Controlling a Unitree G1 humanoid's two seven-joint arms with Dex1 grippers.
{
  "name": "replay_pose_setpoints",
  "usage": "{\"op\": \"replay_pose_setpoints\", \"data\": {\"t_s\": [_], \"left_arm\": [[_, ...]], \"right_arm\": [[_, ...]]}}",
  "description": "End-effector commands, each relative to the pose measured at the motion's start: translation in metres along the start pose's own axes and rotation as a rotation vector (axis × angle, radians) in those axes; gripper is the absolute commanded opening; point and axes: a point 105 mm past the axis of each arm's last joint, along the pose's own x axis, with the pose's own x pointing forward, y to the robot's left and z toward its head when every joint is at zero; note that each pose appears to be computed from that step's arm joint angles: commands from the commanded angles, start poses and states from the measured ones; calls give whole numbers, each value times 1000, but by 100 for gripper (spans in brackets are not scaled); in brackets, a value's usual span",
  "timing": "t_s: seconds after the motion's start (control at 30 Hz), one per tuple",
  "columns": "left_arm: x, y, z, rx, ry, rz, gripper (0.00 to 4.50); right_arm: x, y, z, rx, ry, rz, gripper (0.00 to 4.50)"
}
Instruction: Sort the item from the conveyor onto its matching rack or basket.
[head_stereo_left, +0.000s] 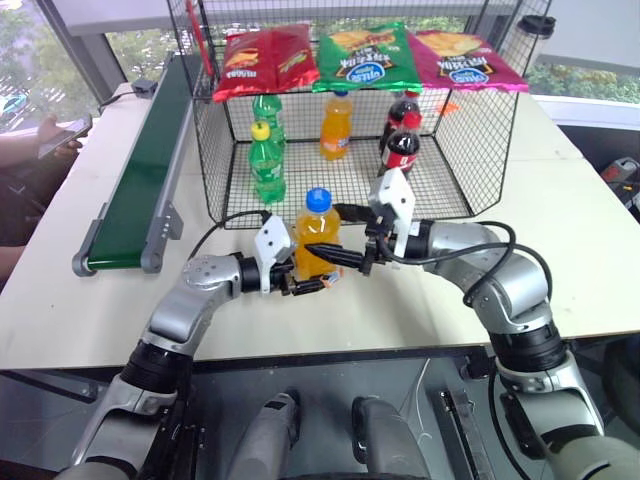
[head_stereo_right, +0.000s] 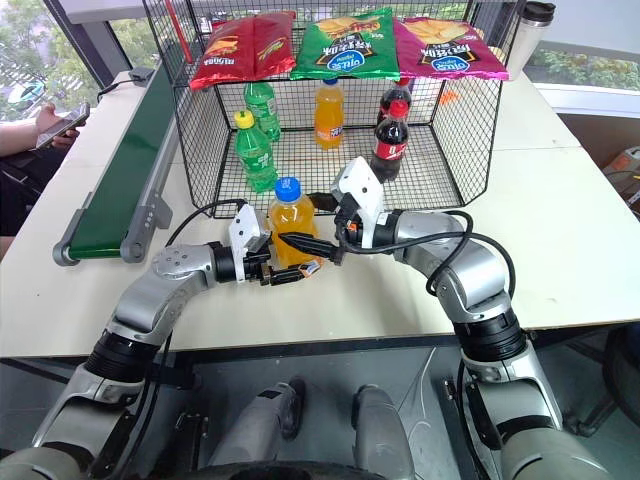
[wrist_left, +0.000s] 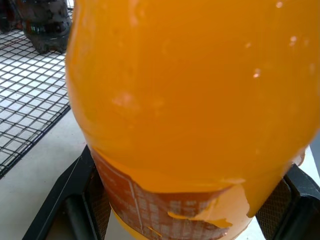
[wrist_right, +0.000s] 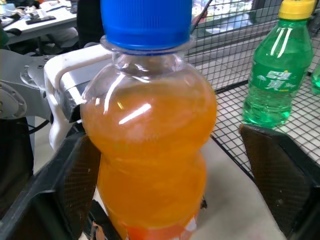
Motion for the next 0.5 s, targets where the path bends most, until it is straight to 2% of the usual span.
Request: {"op": "replay_pose_setpoints", "data": {"t_s": [0.03,0.07,0.3,0.4,0.5], "left_arm": [[4,-6,22,69,-64,-33,300],[4,-6,22,69,-64,-33,300],[3,-1,21,46,-53,-4,300],[3,2,23,46,-69,15,444],[1,7,21,58,-52,58,444]], "right_arm": [[0,-7,22,-56,-64,-28,220],[0,-6,23,-57,-67,-26,210],[1,-6,26,-71,-63,-33,210],[0,-8,27,-75,-64,-41,210],[0,-11,28,-78,-64,-64,210]]}}
